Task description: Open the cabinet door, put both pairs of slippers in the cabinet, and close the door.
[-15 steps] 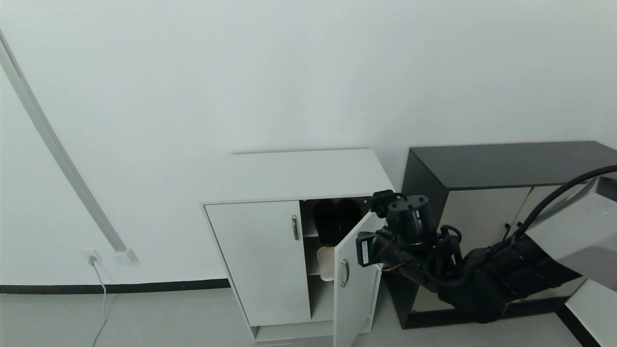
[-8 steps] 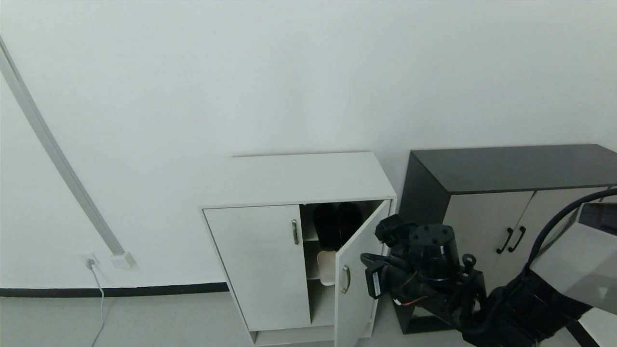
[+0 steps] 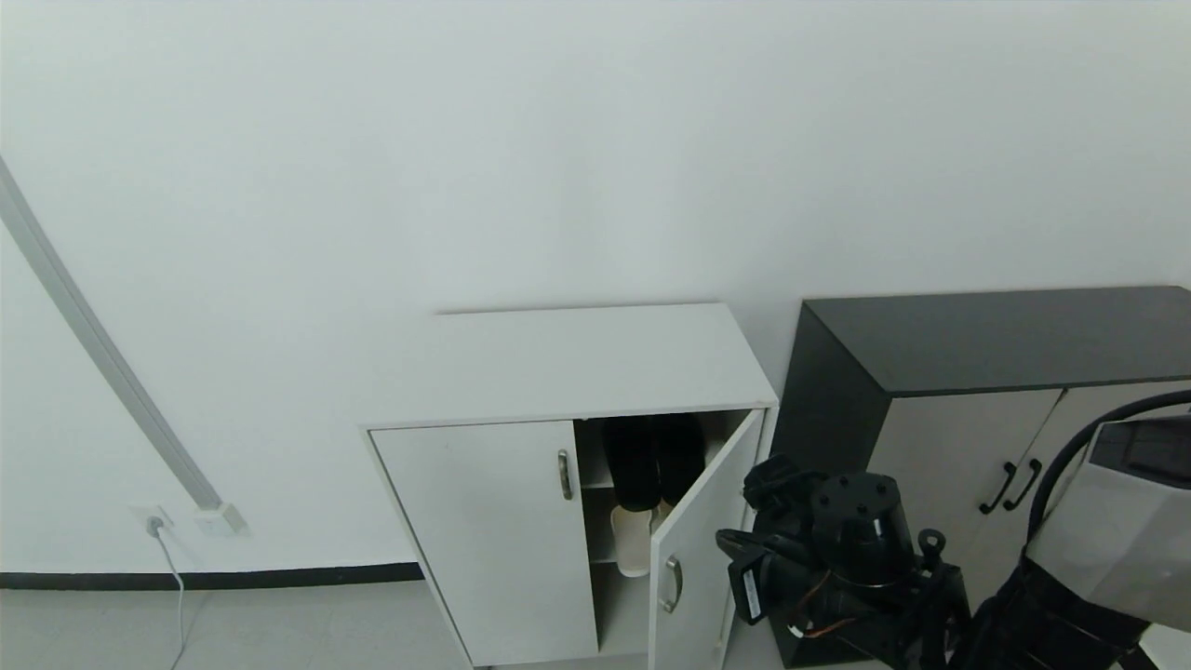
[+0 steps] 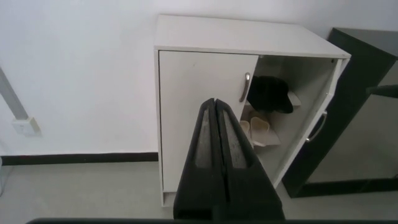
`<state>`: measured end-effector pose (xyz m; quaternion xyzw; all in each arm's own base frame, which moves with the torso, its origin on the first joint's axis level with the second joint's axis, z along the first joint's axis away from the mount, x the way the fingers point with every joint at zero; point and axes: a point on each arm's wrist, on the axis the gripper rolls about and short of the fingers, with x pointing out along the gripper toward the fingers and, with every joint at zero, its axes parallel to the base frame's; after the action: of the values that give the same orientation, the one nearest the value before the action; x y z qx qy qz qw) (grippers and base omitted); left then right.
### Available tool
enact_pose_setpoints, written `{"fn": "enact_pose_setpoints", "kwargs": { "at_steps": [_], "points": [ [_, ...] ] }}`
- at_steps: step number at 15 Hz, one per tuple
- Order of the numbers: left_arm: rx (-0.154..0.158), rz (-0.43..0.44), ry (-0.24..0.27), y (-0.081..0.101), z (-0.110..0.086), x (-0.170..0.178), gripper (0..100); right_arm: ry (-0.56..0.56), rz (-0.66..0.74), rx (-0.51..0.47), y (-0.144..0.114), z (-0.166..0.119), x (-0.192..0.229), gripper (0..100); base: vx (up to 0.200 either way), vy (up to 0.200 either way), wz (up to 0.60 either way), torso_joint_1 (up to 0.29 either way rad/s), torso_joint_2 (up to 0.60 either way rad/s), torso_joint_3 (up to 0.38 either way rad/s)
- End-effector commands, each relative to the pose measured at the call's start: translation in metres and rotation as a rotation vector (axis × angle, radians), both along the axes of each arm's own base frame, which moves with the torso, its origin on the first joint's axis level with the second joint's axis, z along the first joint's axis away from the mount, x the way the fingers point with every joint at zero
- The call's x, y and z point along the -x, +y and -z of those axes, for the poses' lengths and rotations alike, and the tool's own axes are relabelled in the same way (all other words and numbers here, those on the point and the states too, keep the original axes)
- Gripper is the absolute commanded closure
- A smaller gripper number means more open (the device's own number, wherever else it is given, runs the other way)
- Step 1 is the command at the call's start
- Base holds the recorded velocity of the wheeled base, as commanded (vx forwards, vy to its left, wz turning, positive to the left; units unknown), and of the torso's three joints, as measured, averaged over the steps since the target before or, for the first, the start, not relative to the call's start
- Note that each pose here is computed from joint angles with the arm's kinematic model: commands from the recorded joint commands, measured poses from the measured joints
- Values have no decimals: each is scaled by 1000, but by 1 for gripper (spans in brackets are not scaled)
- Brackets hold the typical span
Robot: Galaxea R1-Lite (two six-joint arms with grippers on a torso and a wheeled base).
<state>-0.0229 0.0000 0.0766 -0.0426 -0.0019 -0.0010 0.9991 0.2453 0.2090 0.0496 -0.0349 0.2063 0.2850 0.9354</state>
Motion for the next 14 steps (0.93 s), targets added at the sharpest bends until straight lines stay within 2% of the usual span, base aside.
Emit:
{"fn": "enact_pose_setpoints", "kwargs": {
  "at_steps": [1, 7, 14],
  "points": [
    [1, 0, -1, 0, 0, 0, 100, 13, -10, 1, 7, 9, -9, 100, 0, 0, 0, 0, 0, 0],
    [2, -2, 1, 0, 0, 0, 100, 1, 24, -7, 19, 28, -41, 100, 0, 0, 0, 0, 0, 0],
    [4, -2, 1, 0, 0, 0, 100, -35, 67, -35, 25, 38, -75, 100, 0, 0, 0, 0, 0, 0]
  ]
}}
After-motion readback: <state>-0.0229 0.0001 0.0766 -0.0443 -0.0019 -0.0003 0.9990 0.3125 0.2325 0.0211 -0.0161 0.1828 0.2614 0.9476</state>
